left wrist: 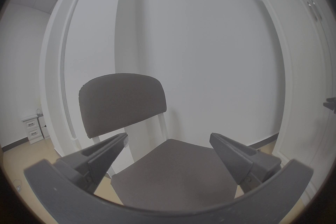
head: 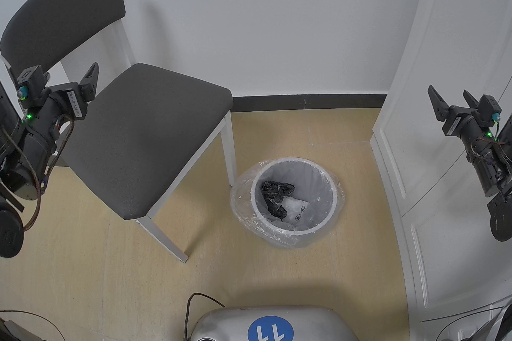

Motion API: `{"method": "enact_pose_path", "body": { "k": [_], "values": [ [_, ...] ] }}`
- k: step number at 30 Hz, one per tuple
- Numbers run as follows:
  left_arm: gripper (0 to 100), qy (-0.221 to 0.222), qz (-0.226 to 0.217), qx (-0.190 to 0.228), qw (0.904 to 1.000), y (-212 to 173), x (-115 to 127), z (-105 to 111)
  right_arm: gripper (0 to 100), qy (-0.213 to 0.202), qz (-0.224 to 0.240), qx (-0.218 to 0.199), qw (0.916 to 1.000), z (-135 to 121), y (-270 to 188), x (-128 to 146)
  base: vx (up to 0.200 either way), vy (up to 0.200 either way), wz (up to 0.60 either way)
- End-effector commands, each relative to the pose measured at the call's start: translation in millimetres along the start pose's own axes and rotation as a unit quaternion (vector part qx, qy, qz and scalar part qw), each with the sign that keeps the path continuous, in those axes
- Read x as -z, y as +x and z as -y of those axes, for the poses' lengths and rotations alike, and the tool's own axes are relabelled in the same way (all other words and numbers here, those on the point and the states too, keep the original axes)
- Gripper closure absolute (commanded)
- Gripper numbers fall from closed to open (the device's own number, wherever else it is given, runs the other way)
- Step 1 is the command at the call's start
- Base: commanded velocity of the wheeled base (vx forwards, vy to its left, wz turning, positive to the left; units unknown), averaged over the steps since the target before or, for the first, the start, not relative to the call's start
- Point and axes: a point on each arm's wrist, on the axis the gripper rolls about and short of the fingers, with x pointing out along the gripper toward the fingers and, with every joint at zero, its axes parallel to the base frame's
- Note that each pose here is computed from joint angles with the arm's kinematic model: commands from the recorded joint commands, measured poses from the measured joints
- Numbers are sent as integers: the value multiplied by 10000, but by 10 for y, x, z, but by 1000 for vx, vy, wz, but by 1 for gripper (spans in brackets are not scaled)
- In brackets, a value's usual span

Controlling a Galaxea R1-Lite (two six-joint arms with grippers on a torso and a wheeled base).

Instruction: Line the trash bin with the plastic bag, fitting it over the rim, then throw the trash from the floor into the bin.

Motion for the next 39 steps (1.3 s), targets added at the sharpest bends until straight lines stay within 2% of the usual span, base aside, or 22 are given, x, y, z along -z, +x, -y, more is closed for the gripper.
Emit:
{"method": "enact_pose_path", "body": {
  "k": [1,8,13,25,39],
  "values": [
    [0,-71,173,-43,9998,-203,-143,-113,0,73,225,114,9997,59,-199,-201,0,0,0],
    [0,-77,130,-43,9999,-493,-332,-264,0,87,338,301,9989,126,-473,-505,0,0,0],
    [0,-64,50,-379,9992,-689,-444,-379,0,100,311,458,9984,183,-722,-709,0,0,0],
    [0,-72,41,-518,9986,-1137,-621,-598,0,165,343,710,9967,313,-1210,-954,0,0,0],
    [0,-59,-20,-607,9981,-1475,-668,-750,0,49,213,908,9956,379,-1781,-1115,0,0,0]
  ]
}}
